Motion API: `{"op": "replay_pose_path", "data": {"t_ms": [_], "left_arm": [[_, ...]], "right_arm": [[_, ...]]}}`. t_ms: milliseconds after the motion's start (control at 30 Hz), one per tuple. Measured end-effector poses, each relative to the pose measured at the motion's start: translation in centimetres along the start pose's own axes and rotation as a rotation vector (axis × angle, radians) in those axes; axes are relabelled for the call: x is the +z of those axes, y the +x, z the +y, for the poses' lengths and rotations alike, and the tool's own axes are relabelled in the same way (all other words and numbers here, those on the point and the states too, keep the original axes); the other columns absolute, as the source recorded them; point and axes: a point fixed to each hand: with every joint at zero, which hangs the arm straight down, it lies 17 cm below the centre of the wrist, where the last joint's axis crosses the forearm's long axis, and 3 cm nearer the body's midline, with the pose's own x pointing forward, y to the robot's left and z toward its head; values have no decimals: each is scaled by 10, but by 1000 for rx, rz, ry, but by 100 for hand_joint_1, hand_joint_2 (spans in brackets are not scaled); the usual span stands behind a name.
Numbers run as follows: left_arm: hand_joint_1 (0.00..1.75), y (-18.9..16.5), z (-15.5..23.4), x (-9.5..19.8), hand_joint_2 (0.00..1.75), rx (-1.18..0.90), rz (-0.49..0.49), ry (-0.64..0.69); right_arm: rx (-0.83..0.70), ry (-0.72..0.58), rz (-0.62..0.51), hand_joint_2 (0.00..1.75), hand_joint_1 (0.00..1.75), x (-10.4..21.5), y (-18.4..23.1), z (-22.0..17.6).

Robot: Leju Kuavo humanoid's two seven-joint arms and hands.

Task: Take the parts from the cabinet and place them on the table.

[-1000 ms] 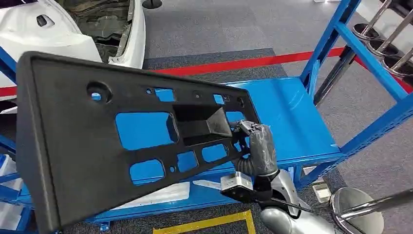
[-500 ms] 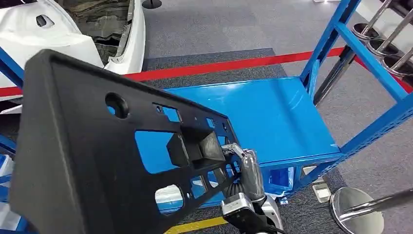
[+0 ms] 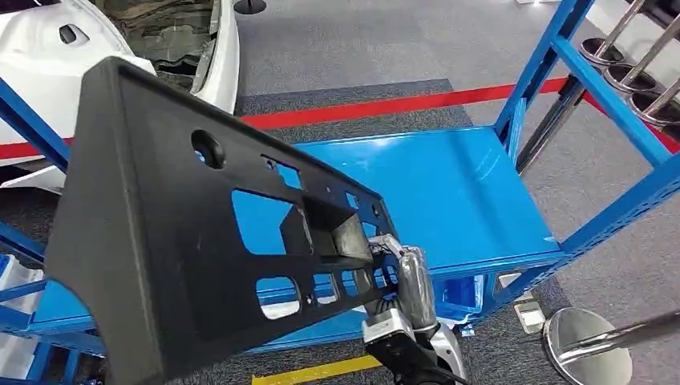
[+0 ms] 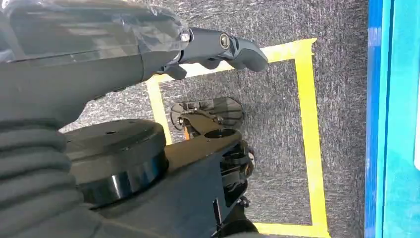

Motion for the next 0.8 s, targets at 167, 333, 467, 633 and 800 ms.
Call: {"op": "replay_pose_path", "data": {"t_ms": [167, 333, 467, 633, 800], "left_arm": [[0, 0, -3, 0, 175, -1, -1, -15], [0, 0, -4, 1, 175, 0, 0, -21], [0, -1, 2, 0, 175, -1, 5, 15], [0, -2, 9, -1, 175, -6, 13, 64], [0, -7, 12, 0, 175, -26, 30, 99]], "right_arm": [[9, 3, 7, 175, 175, 2, -2, 0], [13, 4, 15, 175, 175, 2, -3, 0], [22, 7, 27, 175, 175, 3, -5, 1], [30, 9, 30, 175, 175, 4, -6, 1], [29, 9, 37, 175, 175, 4, -7, 1]]}}
